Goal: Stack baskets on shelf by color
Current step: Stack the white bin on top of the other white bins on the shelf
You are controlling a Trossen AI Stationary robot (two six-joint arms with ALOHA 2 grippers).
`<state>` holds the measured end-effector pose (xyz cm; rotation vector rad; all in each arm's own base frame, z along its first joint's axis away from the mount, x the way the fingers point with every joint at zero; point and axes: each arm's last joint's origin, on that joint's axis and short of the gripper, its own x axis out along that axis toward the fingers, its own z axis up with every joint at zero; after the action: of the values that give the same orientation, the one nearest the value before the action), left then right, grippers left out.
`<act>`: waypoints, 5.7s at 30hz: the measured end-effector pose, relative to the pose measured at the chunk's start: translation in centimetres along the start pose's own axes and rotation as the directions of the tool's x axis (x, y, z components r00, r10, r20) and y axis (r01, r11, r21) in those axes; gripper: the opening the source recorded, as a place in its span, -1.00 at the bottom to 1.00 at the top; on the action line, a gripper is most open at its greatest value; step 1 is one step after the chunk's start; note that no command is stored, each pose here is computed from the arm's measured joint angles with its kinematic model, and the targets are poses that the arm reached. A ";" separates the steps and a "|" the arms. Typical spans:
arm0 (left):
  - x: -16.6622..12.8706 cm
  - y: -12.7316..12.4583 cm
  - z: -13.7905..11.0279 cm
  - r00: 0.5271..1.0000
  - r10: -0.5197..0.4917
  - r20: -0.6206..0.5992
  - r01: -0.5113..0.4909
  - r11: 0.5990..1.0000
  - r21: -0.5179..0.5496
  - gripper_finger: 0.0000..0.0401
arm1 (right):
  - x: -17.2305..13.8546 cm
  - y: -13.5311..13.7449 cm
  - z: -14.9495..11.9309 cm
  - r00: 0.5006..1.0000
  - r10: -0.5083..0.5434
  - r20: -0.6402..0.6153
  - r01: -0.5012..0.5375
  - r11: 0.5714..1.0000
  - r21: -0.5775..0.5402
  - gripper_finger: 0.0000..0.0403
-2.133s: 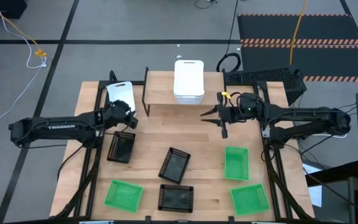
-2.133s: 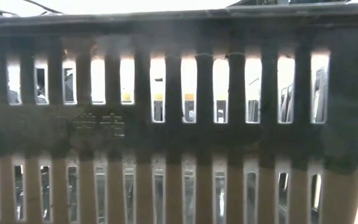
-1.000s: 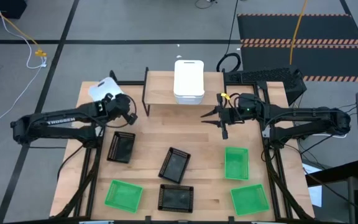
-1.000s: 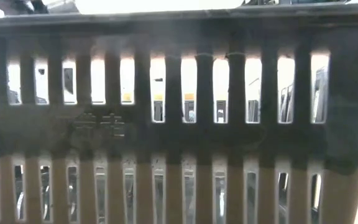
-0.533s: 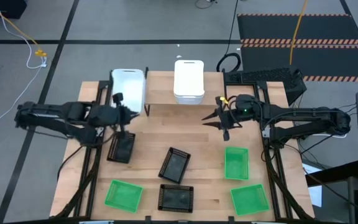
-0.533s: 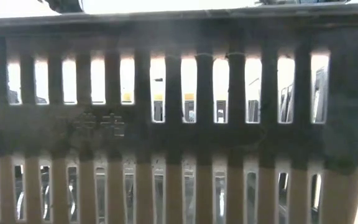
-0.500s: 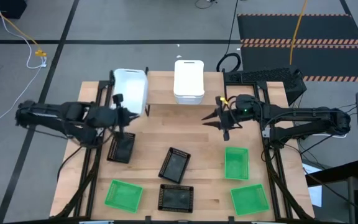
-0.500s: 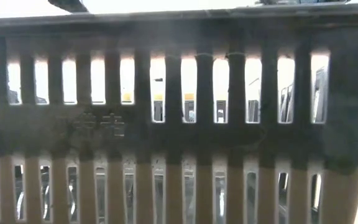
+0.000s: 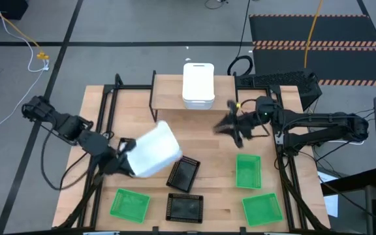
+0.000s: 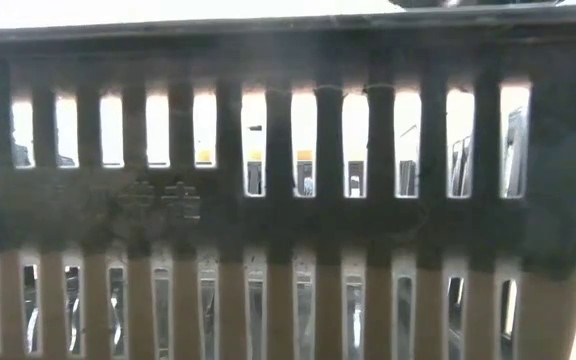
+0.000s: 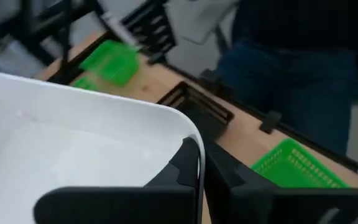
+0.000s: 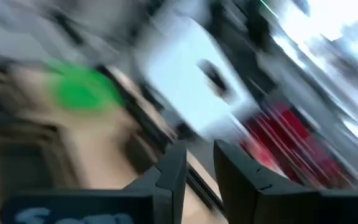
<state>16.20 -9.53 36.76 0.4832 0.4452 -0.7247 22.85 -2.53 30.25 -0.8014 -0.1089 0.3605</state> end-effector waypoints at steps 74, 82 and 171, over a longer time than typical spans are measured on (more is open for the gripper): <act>10.9 9.0 -4.2 0.993 -0.116 -0.006 0.112 0.974 -0.198 -0.44 | 7.2 3.6 1.5 0.815 0.534 -0.223 -0.552 0.833 -0.023 -0.98; 7.0 9.5 -2.6 0.988 0.156 0.006 -0.151 0.967 -0.205 0.17 | 3.7 1.0 4.7 0.892 0.304 -0.334 -0.328 0.945 -0.015 -0.99; 0.7 12.8 -8.6 0.220 0.728 -0.650 -0.967 0.073 -0.246 0.55 | 5.6 -18.3 0.3 0.567 0.125 -0.814 0.447 0.784 0.432 -0.48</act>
<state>23.98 3.22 32.83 0.1402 0.6023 0.8211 33.00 -12.02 43.46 -0.2292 0.7931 -0.2127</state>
